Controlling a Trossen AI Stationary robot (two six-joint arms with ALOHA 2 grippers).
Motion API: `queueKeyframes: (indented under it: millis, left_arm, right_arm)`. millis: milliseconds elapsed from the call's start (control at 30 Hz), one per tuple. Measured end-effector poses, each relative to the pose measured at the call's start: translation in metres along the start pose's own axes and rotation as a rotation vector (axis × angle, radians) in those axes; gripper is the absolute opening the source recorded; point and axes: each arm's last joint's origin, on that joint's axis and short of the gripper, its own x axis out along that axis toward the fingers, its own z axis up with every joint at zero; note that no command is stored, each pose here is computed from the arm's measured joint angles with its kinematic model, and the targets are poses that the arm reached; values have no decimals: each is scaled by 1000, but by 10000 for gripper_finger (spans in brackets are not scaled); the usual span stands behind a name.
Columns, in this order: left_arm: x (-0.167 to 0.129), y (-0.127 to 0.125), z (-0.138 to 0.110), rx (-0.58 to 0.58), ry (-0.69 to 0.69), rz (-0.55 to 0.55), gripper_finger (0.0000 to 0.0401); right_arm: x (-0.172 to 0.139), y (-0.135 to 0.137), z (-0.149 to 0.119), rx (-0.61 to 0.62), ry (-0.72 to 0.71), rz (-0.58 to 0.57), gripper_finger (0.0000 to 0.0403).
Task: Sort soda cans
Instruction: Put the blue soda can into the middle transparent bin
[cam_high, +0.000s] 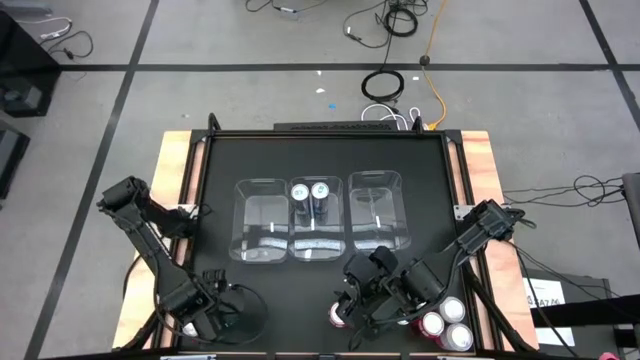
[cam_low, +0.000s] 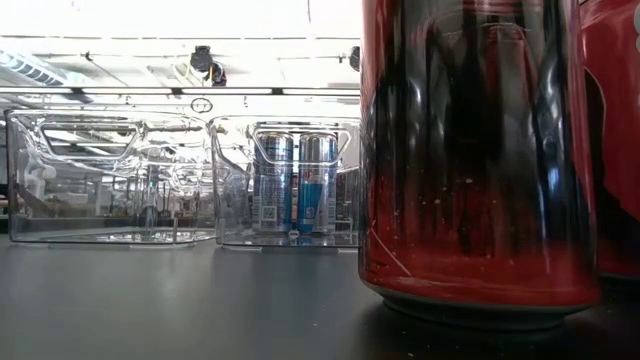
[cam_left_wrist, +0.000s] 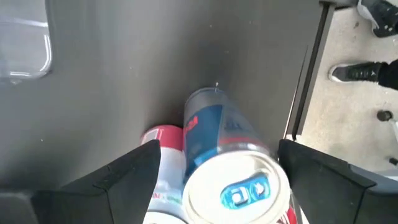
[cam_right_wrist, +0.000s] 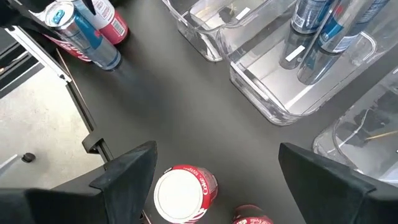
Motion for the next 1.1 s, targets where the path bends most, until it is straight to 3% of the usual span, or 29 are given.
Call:
queueKeyframes:
  millis: [733, 1100]
  left_arm:
    - [18, -1, -11, 40, -21, 31, 333]
    - [20, -2, -11, 40, -27, 13, 254]
  right_arm:
    - [0, 0, 0, 18, 0, 0, 329]
    - [0, 0, 0, 6, 0, -1, 329]
